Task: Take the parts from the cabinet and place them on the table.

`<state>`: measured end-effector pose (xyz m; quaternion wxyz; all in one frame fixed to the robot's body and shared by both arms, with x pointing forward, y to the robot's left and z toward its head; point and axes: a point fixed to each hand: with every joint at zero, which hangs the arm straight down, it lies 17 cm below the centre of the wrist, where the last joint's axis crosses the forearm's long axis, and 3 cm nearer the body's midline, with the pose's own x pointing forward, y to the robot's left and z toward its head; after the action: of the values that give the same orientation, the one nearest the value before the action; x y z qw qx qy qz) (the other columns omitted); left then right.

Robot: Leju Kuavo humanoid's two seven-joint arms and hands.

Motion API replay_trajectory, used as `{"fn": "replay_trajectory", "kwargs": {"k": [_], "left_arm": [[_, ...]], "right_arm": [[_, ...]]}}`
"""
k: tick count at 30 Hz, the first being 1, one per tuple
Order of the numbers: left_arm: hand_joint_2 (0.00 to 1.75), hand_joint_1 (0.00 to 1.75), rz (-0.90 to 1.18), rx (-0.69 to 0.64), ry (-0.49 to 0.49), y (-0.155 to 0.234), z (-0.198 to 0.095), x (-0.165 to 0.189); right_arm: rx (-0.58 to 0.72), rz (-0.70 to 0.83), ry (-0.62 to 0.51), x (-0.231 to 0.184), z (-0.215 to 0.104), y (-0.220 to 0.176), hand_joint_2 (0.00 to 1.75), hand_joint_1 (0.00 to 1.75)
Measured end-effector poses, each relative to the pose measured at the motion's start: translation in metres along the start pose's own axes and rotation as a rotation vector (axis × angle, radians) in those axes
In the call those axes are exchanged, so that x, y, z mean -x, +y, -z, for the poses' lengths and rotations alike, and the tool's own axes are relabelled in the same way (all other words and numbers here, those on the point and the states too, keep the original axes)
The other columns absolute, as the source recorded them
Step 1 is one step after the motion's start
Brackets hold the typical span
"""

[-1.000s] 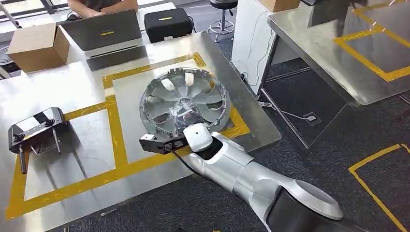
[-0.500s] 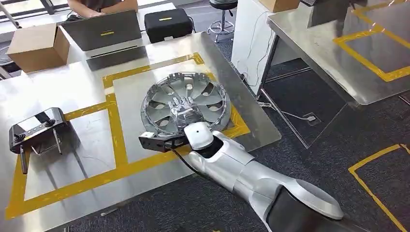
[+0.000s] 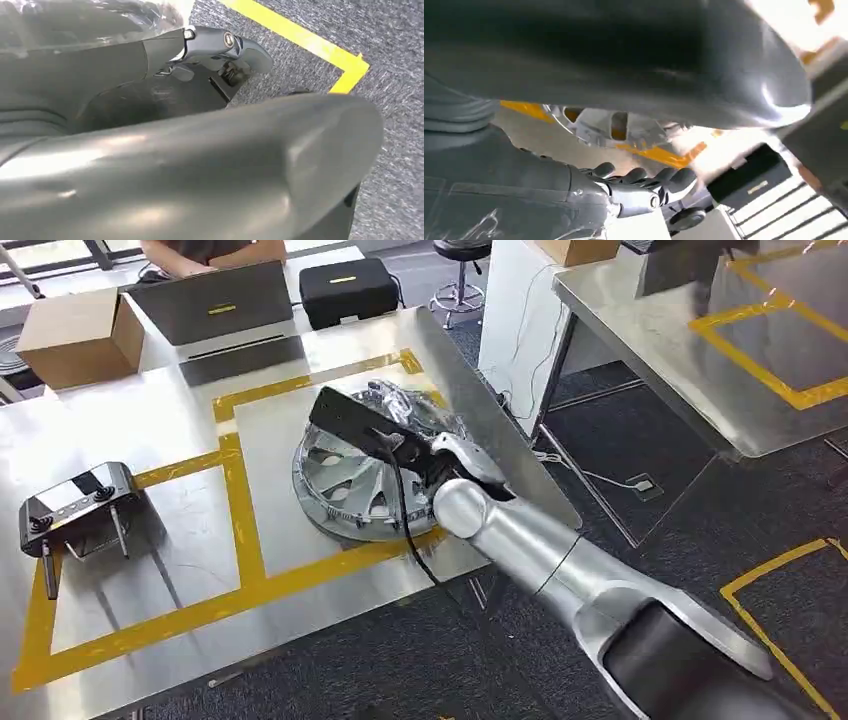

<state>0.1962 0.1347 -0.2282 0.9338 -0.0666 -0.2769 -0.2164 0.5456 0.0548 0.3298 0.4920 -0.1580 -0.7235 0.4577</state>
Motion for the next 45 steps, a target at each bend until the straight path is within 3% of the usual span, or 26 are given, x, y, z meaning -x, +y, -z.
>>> {"fn": "replay_trajectory", "kwargs": {"k": [6, 11, 15, 19, 25, 31, 45], "left_arm": [[0.00, 0.00, -0.031, -0.017, -0.013, 0.003, -0.002, 0.007], [0.00, 0.00, -0.066, -0.032, -0.021, 0.005, -0.005, 0.017], [0.00, 0.00, -0.065, -0.045, -0.005, 0.007, -0.008, 0.029], [0.00, 0.00, -0.073, -0.060, -0.003, 0.010, -0.009, 0.034], [0.00, 0.00, -0.098, -0.079, -0.002, 0.016, -0.009, 0.035], [0.00, 0.00, -0.115, -0.098, 0.003, 0.020, -0.009, 0.037], [0.00, 0.00, -0.132, -0.123, 0.024, 0.026, -0.010, 0.044]], "right_arm": [[0.197, 0.259, -0.188, -0.055, -0.026, -0.108, 0.00, 0.00], [0.404, 0.148, -0.394, -0.098, -0.088, -0.170, 0.00, 0.00], [0.453, 0.150, -0.520, -0.114, -0.138, -0.172, 0.00, 0.00], [0.428, 0.293, -0.688, -0.129, -0.193, -0.168, 0.00, 0.00], [0.358, 0.440, -0.800, -0.137, -0.242, -0.165, 0.00, 0.00], [0.359, 0.466, -0.825, -0.135, -0.269, -0.168, 0.00, 0.00], [0.353, 0.457, -0.816, -0.130, -0.292, -0.166, 0.00, 0.00]]}}
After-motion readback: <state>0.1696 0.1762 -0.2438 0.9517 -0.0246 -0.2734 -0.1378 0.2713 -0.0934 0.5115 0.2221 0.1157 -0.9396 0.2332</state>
